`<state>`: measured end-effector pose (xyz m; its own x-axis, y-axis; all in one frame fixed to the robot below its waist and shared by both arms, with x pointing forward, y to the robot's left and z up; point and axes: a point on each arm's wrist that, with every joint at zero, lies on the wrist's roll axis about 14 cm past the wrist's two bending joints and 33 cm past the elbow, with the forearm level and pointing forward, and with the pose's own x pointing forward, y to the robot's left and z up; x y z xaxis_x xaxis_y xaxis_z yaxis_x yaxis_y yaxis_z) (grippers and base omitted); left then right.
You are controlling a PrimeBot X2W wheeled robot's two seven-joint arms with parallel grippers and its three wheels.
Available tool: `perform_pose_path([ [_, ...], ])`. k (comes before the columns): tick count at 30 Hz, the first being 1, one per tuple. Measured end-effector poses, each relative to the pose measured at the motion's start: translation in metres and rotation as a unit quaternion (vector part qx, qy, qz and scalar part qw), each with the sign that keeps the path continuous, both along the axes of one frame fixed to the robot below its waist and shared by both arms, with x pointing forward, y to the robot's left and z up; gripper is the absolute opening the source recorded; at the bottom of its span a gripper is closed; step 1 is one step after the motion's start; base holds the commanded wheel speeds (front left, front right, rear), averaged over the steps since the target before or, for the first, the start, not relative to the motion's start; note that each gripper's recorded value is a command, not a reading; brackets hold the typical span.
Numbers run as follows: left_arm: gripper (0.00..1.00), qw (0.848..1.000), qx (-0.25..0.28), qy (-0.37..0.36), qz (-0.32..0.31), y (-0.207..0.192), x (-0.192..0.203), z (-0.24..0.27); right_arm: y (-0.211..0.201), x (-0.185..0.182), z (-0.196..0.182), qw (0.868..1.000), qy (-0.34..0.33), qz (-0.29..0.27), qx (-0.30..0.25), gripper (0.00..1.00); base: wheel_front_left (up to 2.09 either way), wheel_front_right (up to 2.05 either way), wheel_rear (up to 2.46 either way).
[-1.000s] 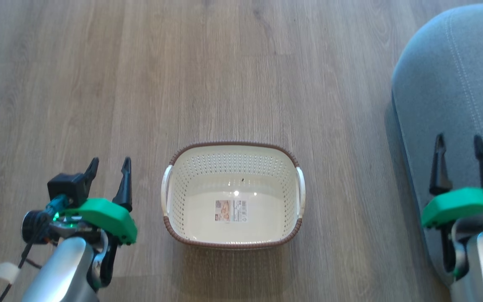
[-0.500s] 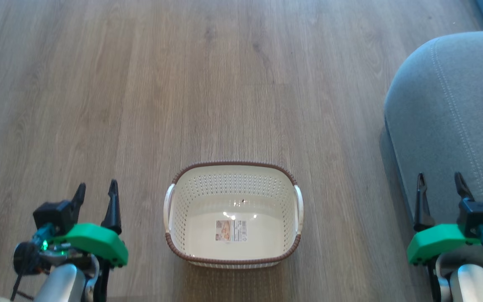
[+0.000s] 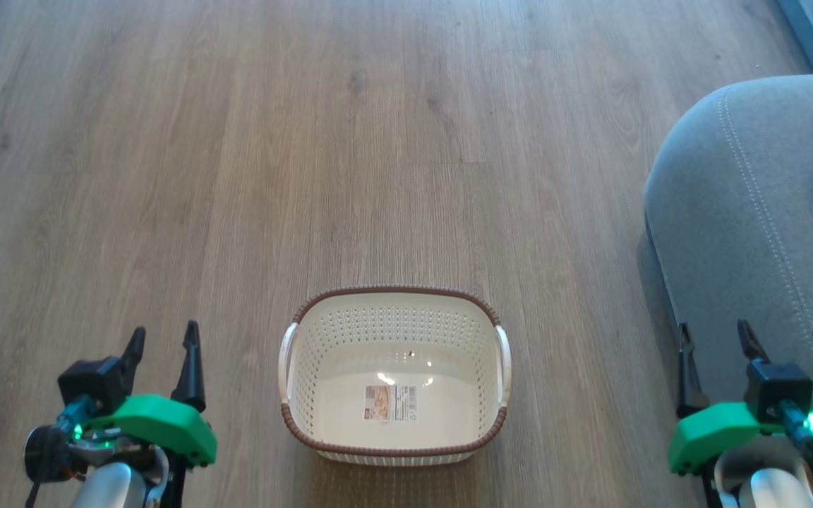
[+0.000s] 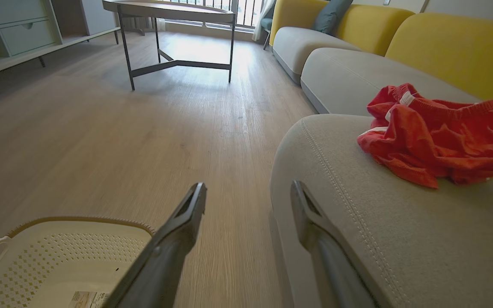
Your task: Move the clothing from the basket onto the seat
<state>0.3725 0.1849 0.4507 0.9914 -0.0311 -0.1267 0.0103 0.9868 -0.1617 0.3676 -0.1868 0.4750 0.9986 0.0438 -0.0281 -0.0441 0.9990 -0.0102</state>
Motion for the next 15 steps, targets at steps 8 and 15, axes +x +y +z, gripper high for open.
perform_pose_path([
  [8,1.0,1.0,-0.002,0.0,0.0,0.0,-0.0001,-0.0013,0.0019,-0.0009,-0.0049,1.0,0.007,0.003,0.001,1.0,0.0,0.0,0.0],
  [15,1.0,1.0,0.003,0.004,0.004,0.0045,0.0002,-0.0037,0.0007,-0.0014,-0.0059,1.0,0.009,0.001,0.001,1.0,0.0,0.0,0.0],
])
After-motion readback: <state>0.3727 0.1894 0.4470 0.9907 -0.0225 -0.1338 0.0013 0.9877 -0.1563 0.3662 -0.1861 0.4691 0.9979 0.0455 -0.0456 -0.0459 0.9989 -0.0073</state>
